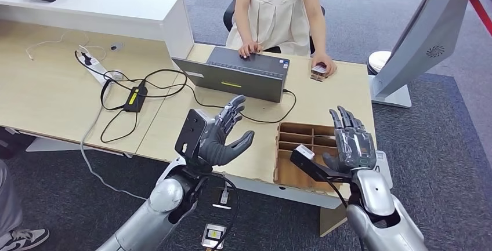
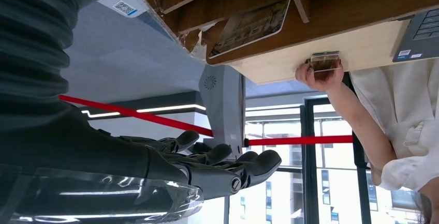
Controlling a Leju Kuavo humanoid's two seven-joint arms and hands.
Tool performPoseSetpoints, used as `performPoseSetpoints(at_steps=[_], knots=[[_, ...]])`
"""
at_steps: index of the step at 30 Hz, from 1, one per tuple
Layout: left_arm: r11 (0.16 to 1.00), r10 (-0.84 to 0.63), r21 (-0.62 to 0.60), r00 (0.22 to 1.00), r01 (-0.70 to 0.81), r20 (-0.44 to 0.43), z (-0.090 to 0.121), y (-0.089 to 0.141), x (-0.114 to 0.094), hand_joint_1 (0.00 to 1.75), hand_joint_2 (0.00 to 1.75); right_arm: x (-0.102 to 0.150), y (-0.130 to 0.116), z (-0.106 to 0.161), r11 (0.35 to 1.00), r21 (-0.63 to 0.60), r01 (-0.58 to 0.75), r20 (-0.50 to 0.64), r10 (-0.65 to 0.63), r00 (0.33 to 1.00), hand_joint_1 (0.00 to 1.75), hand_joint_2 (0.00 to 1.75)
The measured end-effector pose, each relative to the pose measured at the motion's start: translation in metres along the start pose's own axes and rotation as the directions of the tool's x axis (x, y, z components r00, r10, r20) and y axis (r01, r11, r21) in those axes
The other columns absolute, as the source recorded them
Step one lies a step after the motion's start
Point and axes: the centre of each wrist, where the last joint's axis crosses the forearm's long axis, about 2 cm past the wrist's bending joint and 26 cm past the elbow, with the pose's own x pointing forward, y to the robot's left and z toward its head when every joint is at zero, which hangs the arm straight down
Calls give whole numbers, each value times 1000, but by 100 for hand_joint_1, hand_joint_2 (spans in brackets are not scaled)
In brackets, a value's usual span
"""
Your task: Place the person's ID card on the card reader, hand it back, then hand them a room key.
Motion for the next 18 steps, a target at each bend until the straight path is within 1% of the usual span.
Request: performPoseSetpoints(at_steps=[7,18], knots=[[1000,3,4,1000,-3,-2,0,0,1,0,175,4,9,-3,999,30,22,-1,-22,1000,0,175],[1000,3,-10,1000,-3,-6,0,-1,2,0,175,8,17,-4,996,68,66,-10,-66,998,0,175]])
